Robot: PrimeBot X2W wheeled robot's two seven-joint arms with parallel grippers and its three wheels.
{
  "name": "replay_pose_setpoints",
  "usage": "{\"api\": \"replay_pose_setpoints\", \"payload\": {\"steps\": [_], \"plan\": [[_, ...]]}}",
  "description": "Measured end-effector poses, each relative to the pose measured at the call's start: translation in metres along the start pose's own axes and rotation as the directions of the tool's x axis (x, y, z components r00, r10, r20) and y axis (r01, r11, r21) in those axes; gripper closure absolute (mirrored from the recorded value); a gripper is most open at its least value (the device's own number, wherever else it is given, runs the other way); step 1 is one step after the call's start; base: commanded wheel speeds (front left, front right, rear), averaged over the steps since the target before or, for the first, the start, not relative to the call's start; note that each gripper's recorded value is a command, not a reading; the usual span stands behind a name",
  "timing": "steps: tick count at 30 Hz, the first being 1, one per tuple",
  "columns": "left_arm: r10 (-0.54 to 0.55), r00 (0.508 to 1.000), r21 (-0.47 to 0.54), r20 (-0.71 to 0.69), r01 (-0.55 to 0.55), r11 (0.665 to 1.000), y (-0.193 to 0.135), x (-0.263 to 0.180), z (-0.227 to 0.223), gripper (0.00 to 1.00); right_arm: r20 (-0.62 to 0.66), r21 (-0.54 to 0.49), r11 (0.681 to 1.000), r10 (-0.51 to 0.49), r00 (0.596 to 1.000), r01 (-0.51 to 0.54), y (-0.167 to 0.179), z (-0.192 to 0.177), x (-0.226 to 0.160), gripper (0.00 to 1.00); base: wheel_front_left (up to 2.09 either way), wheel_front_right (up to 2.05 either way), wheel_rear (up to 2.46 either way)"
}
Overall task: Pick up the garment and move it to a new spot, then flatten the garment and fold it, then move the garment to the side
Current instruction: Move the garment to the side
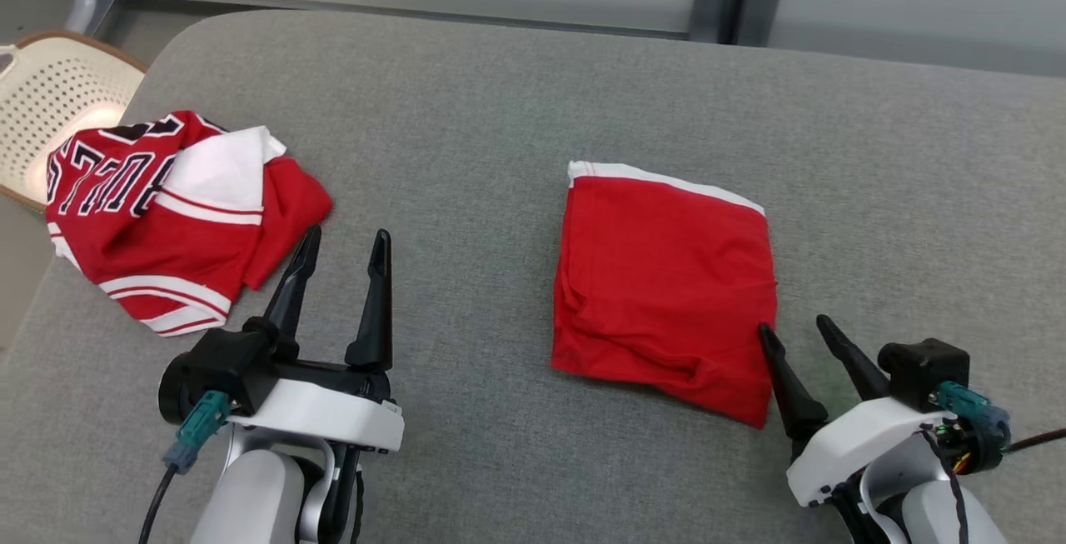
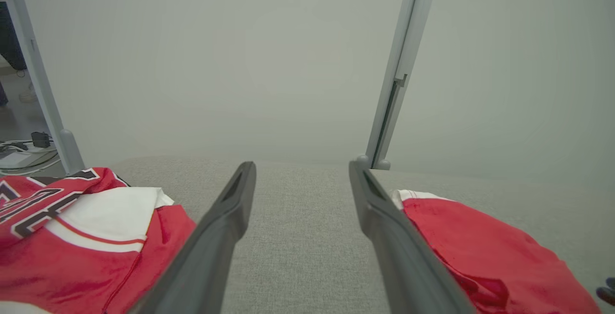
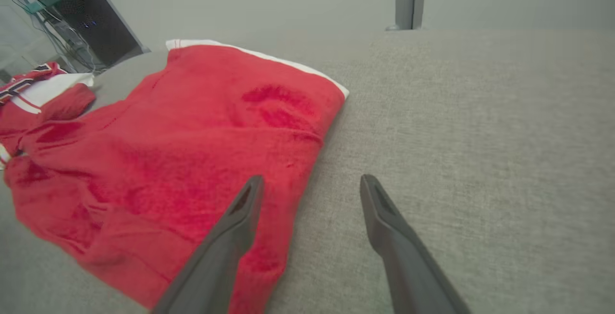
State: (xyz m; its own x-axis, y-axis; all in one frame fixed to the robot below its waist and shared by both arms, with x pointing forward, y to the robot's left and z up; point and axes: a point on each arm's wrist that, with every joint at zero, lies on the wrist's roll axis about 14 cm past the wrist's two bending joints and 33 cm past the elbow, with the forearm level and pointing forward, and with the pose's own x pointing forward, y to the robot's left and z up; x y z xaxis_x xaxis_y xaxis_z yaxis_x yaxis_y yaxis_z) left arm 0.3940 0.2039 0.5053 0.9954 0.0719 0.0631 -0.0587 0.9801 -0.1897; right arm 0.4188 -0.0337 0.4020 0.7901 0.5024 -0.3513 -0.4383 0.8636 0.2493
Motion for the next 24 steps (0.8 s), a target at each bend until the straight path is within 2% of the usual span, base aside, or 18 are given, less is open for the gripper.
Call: {"api": "replay_pose_setpoints", "payload": {"steps": [3, 4, 5, 6, 15, 24], "plan": [[0.022, 1.0, 0.001, -0.014, -0.022, 1.0, 0.007, -0.002, -0.004, 0.0, -0.047, 0.025, 0.999, 0.03, 0.998, -0.029, 0.008, -0.016, 0.013, 0.0, 0.0, 0.0, 0.0], [0.028, 0.999, 0.001, -0.017, -0.028, 1.0, 0.008, -0.002, -0.006, 0.0, -0.061, 0.031, 0.999, 0.037, 0.997, -0.035, 0.01, -0.02, 0.015, 0.42, 0.0, 0.0, 0.0], [0.032, 0.999, 0.002, -0.019, -0.032, 0.999, 0.009, -0.002, -0.007, 0.0, -0.081, 0.032, 0.999, 0.04, 0.996, -0.038, 0.01, -0.025, 0.017, 0.66, 0.0, 0.0, 0.0], [0.036, 0.999, 0.003, -0.021, -0.036, 0.999, 0.01, -0.002, -0.007, 0.0, -0.082, 0.033, 0.999, 0.044, 0.996, -0.041, 0.01, -0.025, 0.019, 1.0, 0.0, 0.0, 0.0], [0.011, 1.0, 0.0, -0.008, -0.011, 1.0, 0.001, 0.006, -0.006, 0.0, -0.081, 0.011, 1.0, 0.024, 0.996, -0.023, -0.004, -0.019, 0.014, 1.0, 0.0, 0.0, 0.0], [-0.091, 0.996, 0.005, 0.006, 0.091, 0.996, -0.029, 0.02, -0.006, 0.0, -0.048, -0.027, 0.995, -0.096, 0.994, 0.095, -0.051, -0.006, -0.019, 1.0, 0.0, 0.0, 0.0]]}}
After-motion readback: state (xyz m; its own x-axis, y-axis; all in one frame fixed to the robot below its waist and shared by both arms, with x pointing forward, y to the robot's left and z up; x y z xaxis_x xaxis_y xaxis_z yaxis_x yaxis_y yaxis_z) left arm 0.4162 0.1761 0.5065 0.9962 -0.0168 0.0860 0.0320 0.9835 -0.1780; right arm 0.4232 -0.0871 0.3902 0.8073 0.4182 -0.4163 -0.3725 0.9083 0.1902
